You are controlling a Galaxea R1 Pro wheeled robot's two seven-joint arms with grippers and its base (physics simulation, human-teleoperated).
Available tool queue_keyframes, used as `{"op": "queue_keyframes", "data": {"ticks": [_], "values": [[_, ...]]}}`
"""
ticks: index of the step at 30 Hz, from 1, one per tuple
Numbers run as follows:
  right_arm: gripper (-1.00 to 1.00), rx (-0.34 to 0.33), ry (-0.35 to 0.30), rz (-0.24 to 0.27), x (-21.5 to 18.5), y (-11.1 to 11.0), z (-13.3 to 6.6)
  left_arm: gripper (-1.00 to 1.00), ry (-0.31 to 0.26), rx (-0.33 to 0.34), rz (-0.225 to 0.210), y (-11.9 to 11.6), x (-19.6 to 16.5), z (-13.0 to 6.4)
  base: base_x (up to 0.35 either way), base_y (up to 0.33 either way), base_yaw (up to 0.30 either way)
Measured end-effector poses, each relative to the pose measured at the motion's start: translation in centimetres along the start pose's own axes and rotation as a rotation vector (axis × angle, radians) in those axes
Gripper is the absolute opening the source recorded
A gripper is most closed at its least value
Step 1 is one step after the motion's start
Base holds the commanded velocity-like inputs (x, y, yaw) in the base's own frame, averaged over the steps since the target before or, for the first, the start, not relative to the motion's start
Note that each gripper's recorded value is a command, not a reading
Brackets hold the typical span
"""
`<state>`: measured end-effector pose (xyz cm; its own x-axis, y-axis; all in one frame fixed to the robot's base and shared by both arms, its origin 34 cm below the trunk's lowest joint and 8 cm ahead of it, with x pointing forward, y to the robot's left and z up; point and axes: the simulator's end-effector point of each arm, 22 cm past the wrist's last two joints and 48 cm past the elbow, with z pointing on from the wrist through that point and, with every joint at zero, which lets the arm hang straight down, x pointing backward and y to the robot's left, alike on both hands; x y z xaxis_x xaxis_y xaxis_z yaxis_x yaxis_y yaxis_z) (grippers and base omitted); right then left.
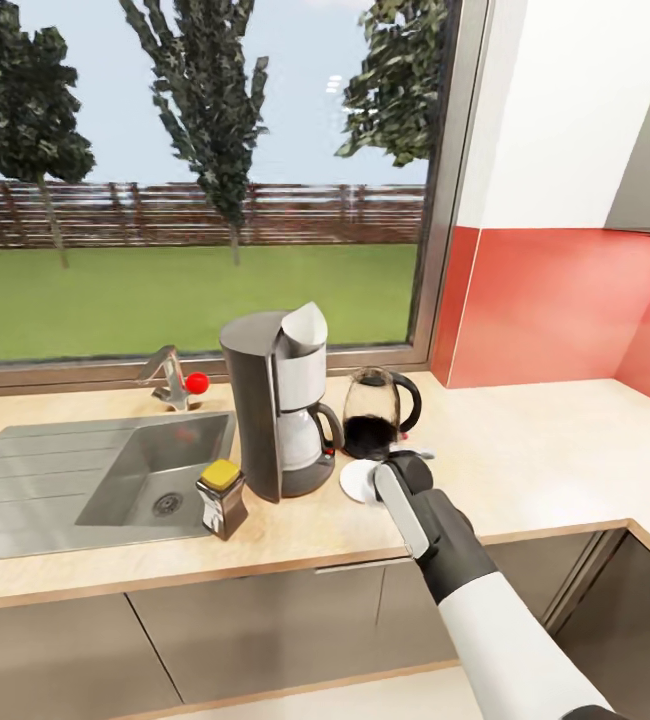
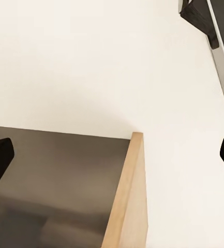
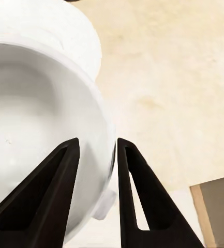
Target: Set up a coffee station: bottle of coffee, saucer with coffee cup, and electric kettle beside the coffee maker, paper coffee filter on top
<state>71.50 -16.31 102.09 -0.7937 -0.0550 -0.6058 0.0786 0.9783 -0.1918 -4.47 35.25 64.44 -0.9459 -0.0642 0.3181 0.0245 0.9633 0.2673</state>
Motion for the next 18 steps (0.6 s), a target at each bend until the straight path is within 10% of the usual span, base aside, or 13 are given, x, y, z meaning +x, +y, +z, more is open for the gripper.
{"op": "queue_keyframes", "data": {"ticks": [18], "values": [[-1.0,0.009,0.036,-0.015,1.29,0.03,0.85,1.0,0.0,-0.001,-0.001,0.08,0.09,0.02,0.078,0.0,0.0]]}}
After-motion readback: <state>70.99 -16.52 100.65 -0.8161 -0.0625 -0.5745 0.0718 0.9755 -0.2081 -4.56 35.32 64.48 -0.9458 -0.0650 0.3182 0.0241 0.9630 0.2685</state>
